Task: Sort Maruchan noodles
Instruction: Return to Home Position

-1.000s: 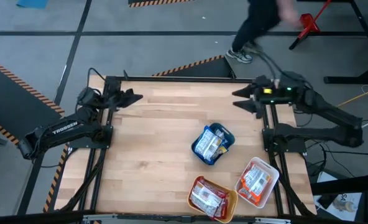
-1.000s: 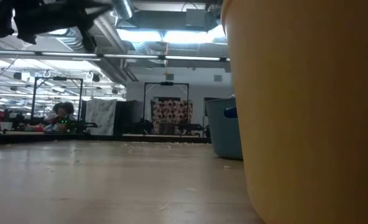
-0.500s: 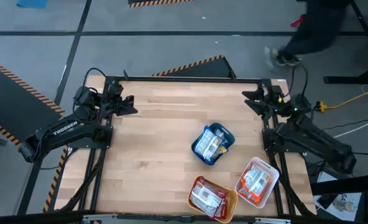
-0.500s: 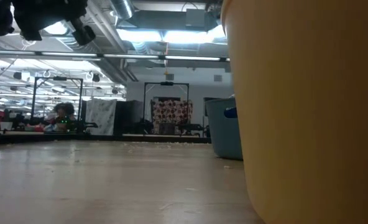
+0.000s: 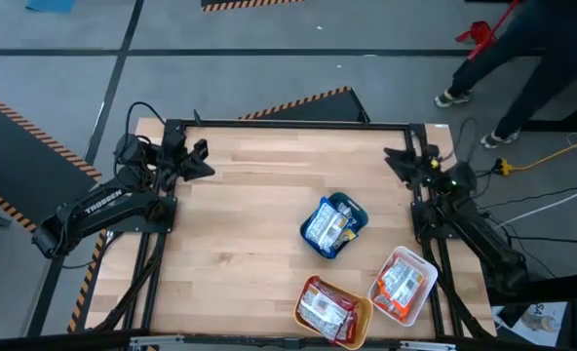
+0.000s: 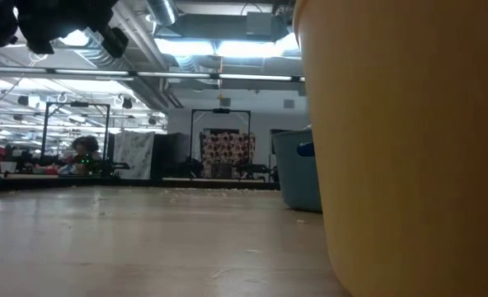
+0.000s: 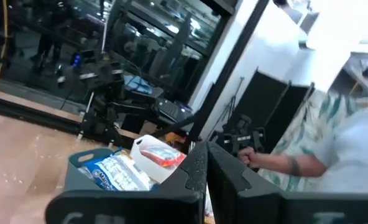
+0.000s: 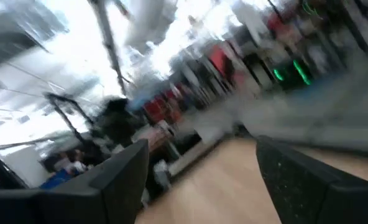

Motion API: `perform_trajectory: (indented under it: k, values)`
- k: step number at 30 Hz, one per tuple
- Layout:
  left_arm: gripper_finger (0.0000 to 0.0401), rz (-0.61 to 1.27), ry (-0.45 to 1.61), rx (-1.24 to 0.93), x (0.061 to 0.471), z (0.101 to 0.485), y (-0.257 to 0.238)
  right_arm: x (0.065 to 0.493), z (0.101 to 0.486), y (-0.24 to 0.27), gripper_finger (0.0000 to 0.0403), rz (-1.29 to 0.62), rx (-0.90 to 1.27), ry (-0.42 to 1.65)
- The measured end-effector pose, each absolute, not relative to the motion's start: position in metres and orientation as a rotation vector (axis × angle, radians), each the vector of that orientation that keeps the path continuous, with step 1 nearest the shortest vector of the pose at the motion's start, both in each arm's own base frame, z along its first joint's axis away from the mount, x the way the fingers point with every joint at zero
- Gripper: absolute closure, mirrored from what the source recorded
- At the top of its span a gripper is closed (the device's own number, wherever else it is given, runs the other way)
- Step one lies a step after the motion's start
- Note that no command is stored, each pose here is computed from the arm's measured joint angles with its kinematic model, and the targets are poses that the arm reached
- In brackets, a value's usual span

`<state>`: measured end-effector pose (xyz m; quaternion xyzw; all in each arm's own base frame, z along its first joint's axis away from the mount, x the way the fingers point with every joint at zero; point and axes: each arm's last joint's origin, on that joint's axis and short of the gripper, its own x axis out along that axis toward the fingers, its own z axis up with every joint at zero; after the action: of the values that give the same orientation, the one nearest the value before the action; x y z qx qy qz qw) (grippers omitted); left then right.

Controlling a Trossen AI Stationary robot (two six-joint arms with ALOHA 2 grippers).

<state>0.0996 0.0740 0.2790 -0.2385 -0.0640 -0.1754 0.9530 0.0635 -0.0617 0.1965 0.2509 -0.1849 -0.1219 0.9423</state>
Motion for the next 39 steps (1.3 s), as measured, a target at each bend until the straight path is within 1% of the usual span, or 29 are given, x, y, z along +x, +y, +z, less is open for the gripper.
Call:
perform_trajectory:
  k: [2, 3, 6, 9, 11, 16, 19, 22, 25, 30, 35, 39]
  values:
    - [0.0400, -0.363, -0.121, -0.469, 0.100, 0.278, 0.074, 0.065, 0.189, -0.065, 0.0123, -0.270, 0.574, -0.307]
    - [0.0400, -0.363, -0.121, -0.467, 0.100, 0.278, 0.074, 0.065, 0.188, -0.065, 0.0123, -0.265, 0.563, -0.293]
    - [0.0400, -0.402, -0.091, -0.453, 0.100, 0.277, 0.073, 0.067, 0.186, -0.063, 0.0123, -0.188, 0.532, -0.237]
    - [0.0400, -0.416, -0.067, -0.475, 0.101, 0.266, 0.072, 0.072, 0.182, -0.057, 0.0123, -0.098, 0.610, -0.177]
    - [0.0400, -0.398, -0.061, -0.505, 0.103, 0.253, 0.072, 0.078, 0.177, -0.052, 0.0123, -0.082, 0.667, -0.132]
    - [0.0400, -0.372, -0.047, -0.599, 0.102, 0.212, 0.066, 0.091, 0.181, -0.033, 0.0123, -0.100, 0.610, -0.195]
    - [0.0400, -0.390, -0.077, -0.595, 0.097, 0.198, 0.060, 0.095, 0.181, -0.022, 0.0123, -0.172, 0.559, -0.211]
    - [0.0400, -0.440, -0.086, -0.511, 0.093, 0.205, 0.058, 0.096, 0.178, -0.017, 0.0123, -0.274, 0.506, -0.197]
    - [0.0400, -0.458, -0.061, -0.467, 0.090, 0.203, 0.059, 0.097, 0.172, -0.015, 0.0123, -0.336, 0.428, -0.140]
    - [0.0400, -0.435, -0.030, -0.458, 0.088, 0.198, 0.064, 0.097, 0.171, -0.016, 0.0123, -0.283, 0.410, -0.113]
    - [0.0400, -0.429, -0.006, -0.437, 0.084, 0.197, 0.067, 0.097, 0.175, -0.018, 0.0123, -0.205, 0.397, -0.136]
    - [0.0400, -0.405, -0.003, -0.421, 0.083, 0.194, 0.070, 0.097, 0.166, -0.018, 0.0123, -0.189, 0.394, -0.039]
